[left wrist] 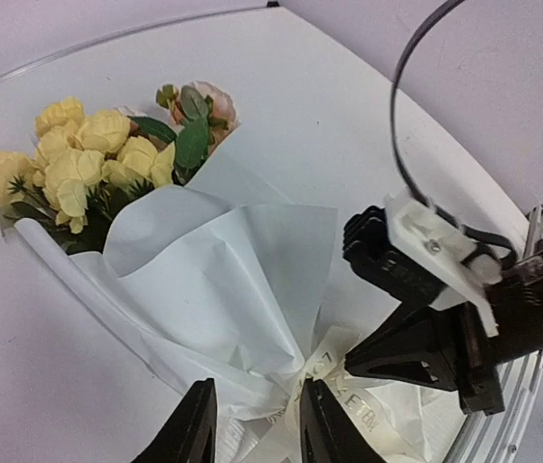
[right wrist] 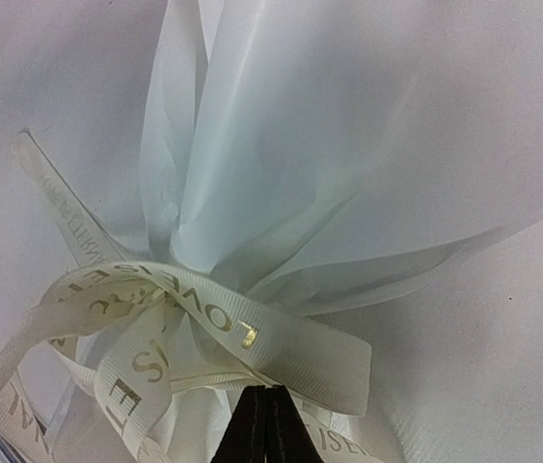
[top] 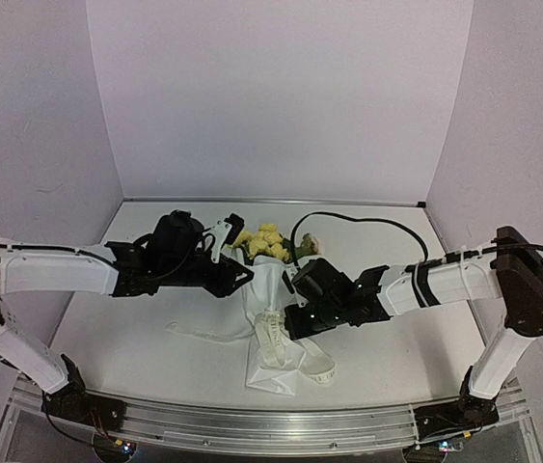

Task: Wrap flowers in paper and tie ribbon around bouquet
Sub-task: Cross the half-tied ribbon over the folded bouquet.

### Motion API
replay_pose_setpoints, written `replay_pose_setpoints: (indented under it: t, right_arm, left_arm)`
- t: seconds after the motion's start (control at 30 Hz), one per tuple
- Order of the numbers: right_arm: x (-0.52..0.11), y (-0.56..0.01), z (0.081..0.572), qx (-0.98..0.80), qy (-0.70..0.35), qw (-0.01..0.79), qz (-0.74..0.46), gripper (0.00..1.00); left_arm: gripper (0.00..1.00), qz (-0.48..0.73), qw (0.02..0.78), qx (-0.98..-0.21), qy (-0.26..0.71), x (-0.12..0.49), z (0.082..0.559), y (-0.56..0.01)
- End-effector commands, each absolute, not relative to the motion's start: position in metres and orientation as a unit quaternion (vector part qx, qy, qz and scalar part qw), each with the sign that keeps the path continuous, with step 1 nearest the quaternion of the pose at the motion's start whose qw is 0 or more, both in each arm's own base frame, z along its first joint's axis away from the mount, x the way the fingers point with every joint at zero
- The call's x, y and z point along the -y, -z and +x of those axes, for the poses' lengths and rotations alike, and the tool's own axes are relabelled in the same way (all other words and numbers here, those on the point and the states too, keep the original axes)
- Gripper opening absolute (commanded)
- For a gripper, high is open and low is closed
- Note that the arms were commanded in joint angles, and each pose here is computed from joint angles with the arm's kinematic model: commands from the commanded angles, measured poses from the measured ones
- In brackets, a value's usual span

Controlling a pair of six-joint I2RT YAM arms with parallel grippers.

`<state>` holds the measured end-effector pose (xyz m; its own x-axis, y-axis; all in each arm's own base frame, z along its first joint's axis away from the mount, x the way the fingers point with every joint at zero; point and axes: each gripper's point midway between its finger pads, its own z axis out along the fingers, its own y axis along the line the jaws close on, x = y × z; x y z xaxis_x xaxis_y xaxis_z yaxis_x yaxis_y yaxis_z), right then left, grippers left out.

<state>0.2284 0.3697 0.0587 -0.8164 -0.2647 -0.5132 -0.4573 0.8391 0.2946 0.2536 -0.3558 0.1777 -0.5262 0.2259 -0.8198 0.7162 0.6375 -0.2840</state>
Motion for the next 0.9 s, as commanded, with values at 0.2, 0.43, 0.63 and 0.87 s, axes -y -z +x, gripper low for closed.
replay_pose_setpoints:
  t: [0.2, 0.43, 0.63, 0.87]
  right_arm:
    - [-0.370, -0.077, 0.236, -0.919, -0.227, 0.267, -0.179, 0.00]
    - [-0.370, -0.078, 0.236, -0.918, -0.230, 0.270, -0.177, 0.00]
    - [-0.369, -0.079, 0.235, -0.917, -0.231, 0.271, -0.177, 0.00]
    - [-0.370, -0.079, 0.236, -0.917, -0.232, 0.272, -0.178, 0.00]
  left_arm:
    - [0.32, 0.416, 0.239, -0.812, 0.332, 0.394, 0.231, -0.138]
    - [0.35, 0.427, 0.221, -0.822, 0.304, 0.396, 0.238, -0.113]
    - [0.35, 0.433, 0.228, -0.817, 0.306, 0.403, 0.243, -0.107]
    - [0.32, 0.438, 0.218, -0.810, 0.323, 0.411, 0.241, -0.105]
